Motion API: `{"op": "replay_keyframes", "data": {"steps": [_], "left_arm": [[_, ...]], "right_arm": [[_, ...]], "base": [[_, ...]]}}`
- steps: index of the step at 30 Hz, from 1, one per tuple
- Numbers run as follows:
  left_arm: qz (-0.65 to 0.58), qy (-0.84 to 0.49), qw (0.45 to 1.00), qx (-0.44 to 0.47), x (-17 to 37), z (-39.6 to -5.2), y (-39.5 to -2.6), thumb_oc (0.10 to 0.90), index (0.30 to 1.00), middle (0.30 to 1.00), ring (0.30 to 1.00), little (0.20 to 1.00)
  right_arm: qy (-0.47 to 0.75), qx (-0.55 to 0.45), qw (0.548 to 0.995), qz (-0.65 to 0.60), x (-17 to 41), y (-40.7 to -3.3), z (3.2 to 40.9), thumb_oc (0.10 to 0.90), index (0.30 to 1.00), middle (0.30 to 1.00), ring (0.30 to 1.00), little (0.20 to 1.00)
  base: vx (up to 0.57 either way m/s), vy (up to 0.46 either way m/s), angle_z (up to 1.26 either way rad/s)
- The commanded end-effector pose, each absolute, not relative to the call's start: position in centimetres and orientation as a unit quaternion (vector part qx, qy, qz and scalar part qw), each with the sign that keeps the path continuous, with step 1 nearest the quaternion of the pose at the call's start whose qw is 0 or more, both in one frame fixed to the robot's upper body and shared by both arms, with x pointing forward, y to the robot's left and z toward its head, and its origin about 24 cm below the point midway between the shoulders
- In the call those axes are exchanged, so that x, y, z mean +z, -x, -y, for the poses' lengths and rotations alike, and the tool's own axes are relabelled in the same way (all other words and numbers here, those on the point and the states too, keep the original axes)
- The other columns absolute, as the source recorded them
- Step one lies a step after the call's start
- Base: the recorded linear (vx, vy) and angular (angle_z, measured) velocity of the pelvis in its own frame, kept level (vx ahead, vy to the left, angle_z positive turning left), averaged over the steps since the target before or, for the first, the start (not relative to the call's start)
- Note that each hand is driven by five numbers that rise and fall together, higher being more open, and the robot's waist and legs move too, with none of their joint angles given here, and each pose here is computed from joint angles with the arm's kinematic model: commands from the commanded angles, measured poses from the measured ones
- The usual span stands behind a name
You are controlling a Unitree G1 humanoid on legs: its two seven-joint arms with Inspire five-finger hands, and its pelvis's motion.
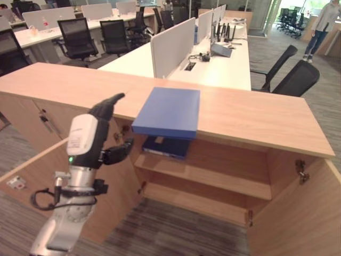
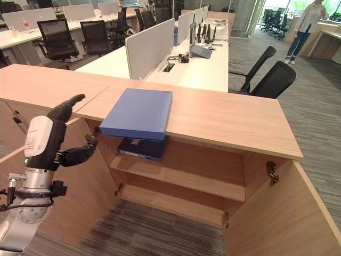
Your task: Put the empty folder in the office cabinet
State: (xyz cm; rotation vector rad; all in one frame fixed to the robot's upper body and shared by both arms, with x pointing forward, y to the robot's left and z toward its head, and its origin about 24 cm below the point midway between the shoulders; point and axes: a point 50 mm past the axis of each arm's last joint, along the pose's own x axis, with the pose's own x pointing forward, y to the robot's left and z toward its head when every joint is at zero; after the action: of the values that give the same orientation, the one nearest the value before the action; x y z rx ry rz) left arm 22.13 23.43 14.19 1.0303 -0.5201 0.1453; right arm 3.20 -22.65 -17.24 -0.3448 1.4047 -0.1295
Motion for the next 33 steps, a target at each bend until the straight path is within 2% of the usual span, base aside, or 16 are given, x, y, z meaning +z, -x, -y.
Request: {"op": "replay_keyframes", "data": {"steps": [1,8,17,27,33], "left_arm": [[0.371,-0.484,0.791,0.055,19.2,-21.6,-22.3,0.8,0.9,0.9,0.9,0.9],[0.362,-0.491,0.793,0.007,18.6,-20.3,-23.2,0.8,0.9,0.9,0.9,0.9],[0.373,-0.566,0.735,-0.007,19.0,-19.4,-25.7,0.8,0.9,0.9,0.9,0.9],[0.379,-0.67,0.638,0.005,18.9,-18.5,-29.0,0.8,0.9,0.9,0.9,0.9],[0.362,-0.66,0.658,-0.006,18.2,-18.0,-29.7,0.8,0.9,0.9,0.9,0.9]], "right_arm": [[0.187,-0.037,0.758,-0.624,-17.1,-5.3,22.7,0.8,0.9,0.9,0.9,0.9],[0.196,-0.03,0.752,-0.629,-17.0,-5.0,23.0,0.8,0.9,0.9,0.9,0.9],[0.211,-0.026,0.749,-0.628,-16.9,-5.0,23.6,0.8,0.9,0.9,0.9,0.9],[0.23,-0.029,0.738,-0.634,-16.7,-4.6,24.5,0.8,0.9,0.9,0.9,0.9],[0.228,-0.036,0.739,-0.633,-16.7,-4.8,24.7,0.8,0.9,0.9,0.9,0.9]], "base": [[0.0,0.0,0.0],[0.0,0.0,0.0],[0.0,0.004,-0.05],[0.01,0.013,-0.1],[0.0,0.0,0.0]]}}
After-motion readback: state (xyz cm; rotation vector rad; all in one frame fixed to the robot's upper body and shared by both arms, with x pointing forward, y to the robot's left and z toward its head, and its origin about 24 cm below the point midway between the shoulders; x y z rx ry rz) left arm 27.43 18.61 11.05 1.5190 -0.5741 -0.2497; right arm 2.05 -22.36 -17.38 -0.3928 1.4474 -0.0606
